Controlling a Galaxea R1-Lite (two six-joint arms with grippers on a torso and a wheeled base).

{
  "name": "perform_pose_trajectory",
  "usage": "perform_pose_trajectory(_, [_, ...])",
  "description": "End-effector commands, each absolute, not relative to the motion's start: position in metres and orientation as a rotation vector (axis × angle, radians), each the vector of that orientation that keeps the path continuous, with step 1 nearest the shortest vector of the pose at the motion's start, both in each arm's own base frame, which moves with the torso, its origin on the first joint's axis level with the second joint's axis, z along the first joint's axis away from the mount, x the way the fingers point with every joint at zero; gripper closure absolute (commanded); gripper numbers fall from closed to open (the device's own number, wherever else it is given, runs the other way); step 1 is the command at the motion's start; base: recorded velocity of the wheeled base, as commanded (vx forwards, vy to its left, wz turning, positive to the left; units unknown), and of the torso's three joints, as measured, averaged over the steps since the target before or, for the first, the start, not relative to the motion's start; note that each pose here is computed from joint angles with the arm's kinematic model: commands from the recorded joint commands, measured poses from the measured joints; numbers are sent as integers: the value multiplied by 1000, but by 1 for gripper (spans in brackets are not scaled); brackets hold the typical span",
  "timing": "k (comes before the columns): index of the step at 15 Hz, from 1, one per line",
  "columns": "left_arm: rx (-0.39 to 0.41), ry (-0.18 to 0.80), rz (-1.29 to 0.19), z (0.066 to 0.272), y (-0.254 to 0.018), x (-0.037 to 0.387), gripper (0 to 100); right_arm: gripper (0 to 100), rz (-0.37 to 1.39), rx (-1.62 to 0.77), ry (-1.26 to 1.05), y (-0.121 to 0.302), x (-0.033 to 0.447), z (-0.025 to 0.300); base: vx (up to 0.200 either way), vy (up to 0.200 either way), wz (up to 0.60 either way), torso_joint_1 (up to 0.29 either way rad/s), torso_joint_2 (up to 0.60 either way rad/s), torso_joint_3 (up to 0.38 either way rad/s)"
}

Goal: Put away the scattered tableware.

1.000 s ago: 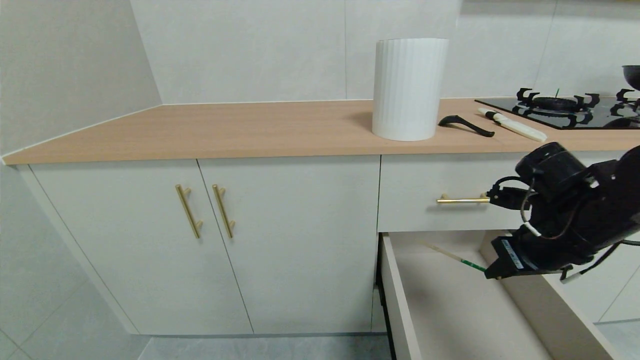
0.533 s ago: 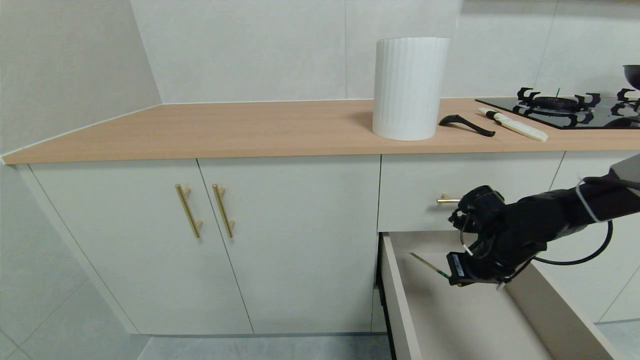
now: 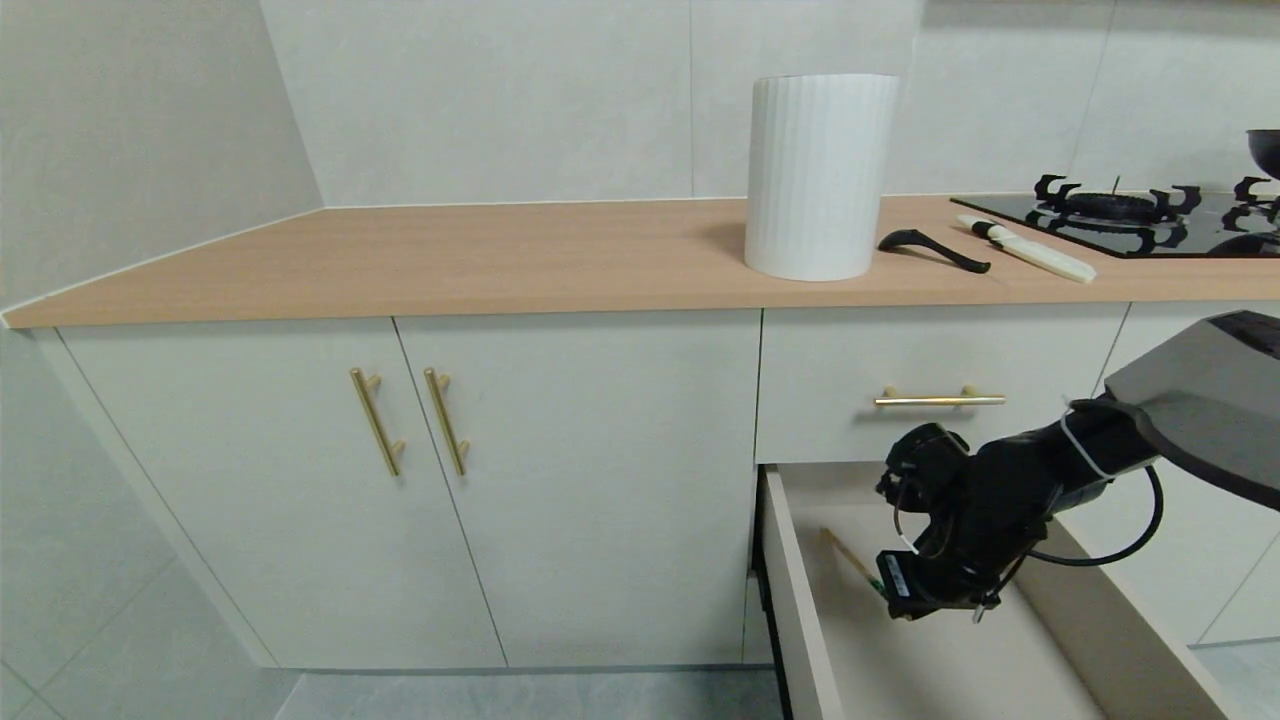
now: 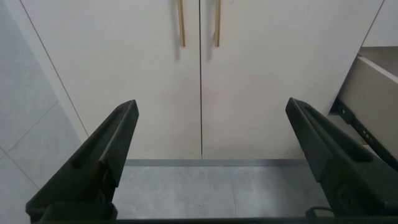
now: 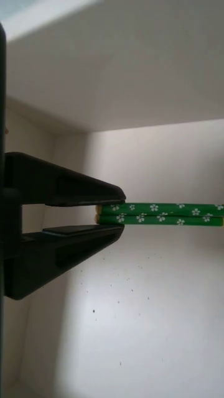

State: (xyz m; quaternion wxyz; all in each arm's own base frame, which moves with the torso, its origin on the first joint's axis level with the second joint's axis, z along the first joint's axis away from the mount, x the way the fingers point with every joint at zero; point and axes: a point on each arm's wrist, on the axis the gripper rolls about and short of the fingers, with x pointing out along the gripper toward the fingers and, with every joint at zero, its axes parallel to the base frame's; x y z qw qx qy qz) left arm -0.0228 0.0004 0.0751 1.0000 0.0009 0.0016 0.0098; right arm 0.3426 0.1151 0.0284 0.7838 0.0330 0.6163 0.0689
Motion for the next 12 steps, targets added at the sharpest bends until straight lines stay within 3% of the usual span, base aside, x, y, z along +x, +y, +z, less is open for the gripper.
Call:
perform_pose_trajectory(1, [2, 3, 20, 75, 0, -23, 0, 100, 148, 55, 1365, 119, 342, 16, 0, 0, 0, 0, 0, 0])
perform_pose_trajectory(12, [2, 3, 20, 75, 0, -23, 0, 100, 114, -24, 1393, 131, 339, -7, 0, 0, 0, 0, 0, 0])
